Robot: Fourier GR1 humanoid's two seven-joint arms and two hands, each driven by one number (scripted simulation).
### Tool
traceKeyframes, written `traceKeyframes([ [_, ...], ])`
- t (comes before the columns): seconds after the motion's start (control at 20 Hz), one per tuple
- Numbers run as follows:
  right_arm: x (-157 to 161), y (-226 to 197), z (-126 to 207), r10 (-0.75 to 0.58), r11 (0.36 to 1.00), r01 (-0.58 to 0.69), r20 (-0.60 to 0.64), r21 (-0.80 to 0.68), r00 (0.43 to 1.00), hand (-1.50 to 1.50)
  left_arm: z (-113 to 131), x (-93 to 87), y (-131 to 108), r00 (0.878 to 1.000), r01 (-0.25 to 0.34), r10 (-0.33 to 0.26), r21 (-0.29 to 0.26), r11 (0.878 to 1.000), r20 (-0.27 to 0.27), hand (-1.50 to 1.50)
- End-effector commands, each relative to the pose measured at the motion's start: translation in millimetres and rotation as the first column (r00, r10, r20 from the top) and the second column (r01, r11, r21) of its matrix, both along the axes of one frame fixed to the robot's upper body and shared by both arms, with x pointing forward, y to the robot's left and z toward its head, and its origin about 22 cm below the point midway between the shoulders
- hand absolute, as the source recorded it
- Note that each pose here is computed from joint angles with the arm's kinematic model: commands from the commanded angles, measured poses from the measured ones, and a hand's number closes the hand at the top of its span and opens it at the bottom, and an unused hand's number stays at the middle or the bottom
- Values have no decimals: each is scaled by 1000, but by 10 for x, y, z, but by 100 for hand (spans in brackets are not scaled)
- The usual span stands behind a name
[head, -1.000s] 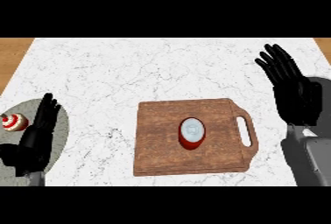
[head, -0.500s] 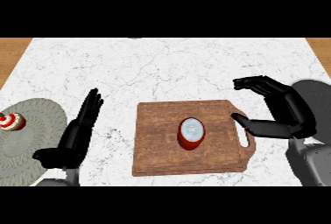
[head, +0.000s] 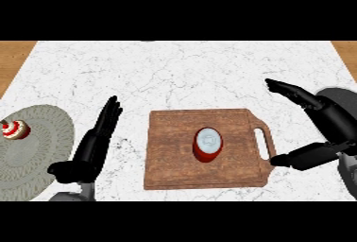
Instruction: Pick the can from the cutting board and place it in the pan
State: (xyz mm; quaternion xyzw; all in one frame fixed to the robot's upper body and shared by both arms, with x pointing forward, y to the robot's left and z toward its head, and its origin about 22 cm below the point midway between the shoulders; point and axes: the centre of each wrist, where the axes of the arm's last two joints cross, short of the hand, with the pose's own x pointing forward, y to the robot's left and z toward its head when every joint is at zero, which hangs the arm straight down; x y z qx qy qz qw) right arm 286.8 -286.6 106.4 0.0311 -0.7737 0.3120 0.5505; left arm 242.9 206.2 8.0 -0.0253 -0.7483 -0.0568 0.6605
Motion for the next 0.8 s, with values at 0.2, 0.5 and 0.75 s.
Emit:
traceKeyframes([
  [0.2, 96, 593, 241, 93, 946, -106, -59, -307, 994, -150, 35, 99, -110, 1000, 2, -2, -13, 1000, 7, 0],
  [0.5, 200, 871, 227, 149, 771, -220, -166, -598, 975, -150, 33, 49, 68, 999, 30, -30, 5, 1000, 9, 0],
  [0.75, 197, 1324, 12, 163, 661, -240, -176, -711, 971, -150, 68, 44, -48, 1000, 9, -9, 0, 1000, 6, 0],
])
